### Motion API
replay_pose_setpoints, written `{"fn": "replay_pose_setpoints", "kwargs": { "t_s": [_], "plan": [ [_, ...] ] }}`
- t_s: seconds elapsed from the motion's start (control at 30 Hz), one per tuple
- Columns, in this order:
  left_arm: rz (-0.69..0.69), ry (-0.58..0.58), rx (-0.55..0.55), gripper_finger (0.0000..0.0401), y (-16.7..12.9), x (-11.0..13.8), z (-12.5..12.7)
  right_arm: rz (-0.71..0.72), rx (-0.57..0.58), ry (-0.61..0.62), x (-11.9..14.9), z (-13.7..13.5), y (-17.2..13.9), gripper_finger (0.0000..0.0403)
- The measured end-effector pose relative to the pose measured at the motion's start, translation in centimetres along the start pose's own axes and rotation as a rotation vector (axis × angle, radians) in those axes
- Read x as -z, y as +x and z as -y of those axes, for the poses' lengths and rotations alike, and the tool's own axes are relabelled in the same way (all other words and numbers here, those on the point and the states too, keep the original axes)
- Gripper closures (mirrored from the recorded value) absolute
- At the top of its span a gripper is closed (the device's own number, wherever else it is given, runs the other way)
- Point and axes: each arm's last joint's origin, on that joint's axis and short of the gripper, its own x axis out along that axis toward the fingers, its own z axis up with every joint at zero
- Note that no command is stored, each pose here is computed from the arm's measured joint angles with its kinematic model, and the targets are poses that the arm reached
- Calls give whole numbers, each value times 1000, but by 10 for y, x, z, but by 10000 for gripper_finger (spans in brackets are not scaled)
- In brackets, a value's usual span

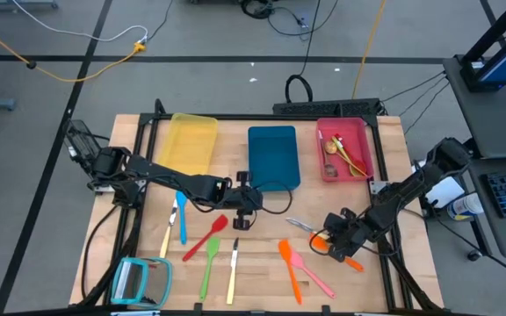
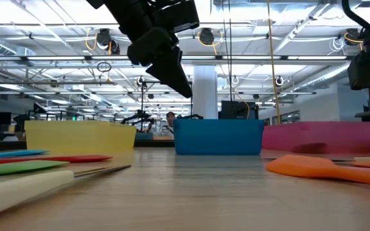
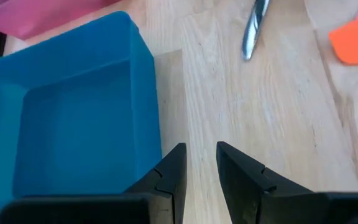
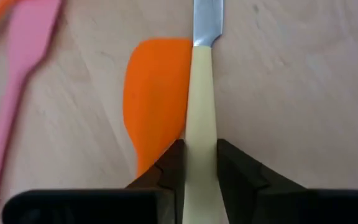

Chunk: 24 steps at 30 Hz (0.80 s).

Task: Pick & Place Kitchen Items
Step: Put the top right yellow table knife into the blue bin

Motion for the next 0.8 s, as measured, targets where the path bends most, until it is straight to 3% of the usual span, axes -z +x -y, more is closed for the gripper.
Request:
{"fn": "replay_pose_setpoints", "kwargs": {
  "t_s": [0.27,0.47,0.67,0.8],
  "plan": [
    [-59,-32,6,308,-1,6,2,253,-71,11,-12,-13,-1,338],
    [-111,-99,4,308,-1,11,4,537,-62,-80,-28,-22,-7,340],
    [-224,-125,-140,308,-5,22,5,727,-28,-117,-52,-25,-12,340],
    [-288,-147,-221,308,-10,30,9,898,64,-102,-70,-24,-19,340]
  ]
}}
